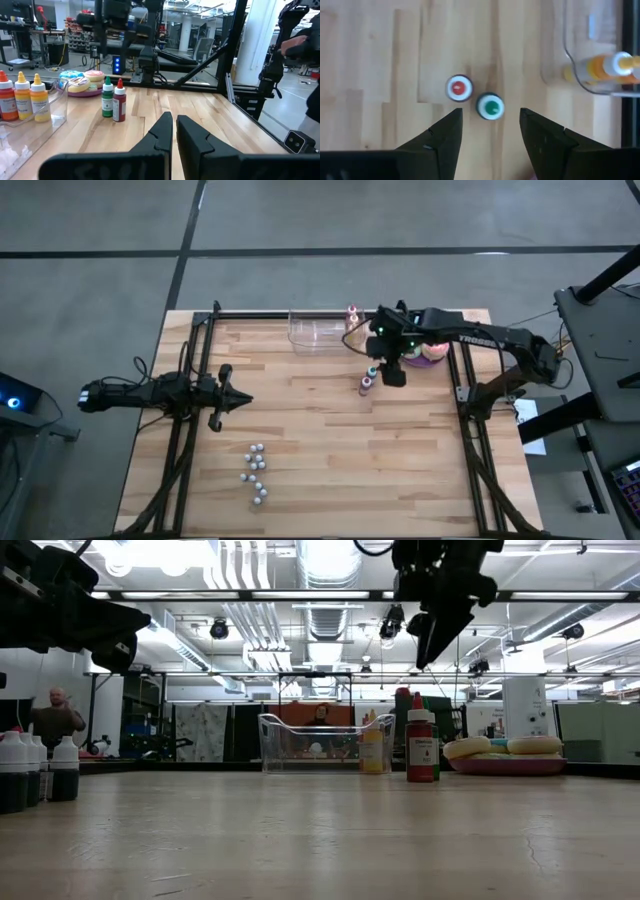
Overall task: Pick & Place food coloring
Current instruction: Put the large red food coloring bottle into the transparent bin
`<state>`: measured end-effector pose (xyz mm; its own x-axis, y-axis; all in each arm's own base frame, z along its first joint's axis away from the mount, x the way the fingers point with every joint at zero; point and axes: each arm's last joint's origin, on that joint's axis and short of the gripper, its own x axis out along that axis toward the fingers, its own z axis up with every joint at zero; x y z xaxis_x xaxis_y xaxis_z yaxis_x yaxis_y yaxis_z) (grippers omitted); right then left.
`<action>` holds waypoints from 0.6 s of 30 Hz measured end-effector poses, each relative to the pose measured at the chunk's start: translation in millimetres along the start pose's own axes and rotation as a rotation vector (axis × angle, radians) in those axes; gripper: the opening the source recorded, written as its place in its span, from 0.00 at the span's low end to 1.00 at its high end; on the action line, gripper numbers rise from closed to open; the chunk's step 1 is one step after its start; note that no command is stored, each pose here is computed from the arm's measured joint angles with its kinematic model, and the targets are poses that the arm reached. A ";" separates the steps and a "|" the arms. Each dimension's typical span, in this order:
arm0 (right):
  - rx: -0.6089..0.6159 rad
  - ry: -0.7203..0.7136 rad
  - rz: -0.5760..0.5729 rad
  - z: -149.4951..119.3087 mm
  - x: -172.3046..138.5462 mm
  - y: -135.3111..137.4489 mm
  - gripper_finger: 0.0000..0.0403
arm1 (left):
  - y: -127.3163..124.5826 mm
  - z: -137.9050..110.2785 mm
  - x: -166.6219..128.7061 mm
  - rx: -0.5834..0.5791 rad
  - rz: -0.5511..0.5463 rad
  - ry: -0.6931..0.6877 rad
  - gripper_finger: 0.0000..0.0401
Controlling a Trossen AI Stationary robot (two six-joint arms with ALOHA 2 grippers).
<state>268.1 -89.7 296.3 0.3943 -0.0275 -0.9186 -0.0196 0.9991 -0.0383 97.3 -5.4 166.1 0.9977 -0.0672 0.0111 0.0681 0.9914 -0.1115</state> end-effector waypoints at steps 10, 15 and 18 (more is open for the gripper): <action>-0.097 -0.009 -0.018 12.1 -3.0 27.1 0.48 | 0.0 0.0 0.0 0.000 0.000 0.000 0.00; -0.114 -0.011 -0.002 14.3 -2.3 36.9 0.48 | 0.0 0.0 0.0 0.000 0.000 0.000 0.00; -0.137 -0.010 0.006 15.1 -1.8 41.5 0.48 | 0.0 0.0 0.0 0.000 0.000 0.000 0.00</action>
<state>280.4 -47.7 302.3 0.4028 -0.0207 -0.9150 -0.1468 0.9853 -0.0870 97.3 -5.4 166.1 0.9977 -0.0672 0.0109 0.0680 0.9914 -0.1115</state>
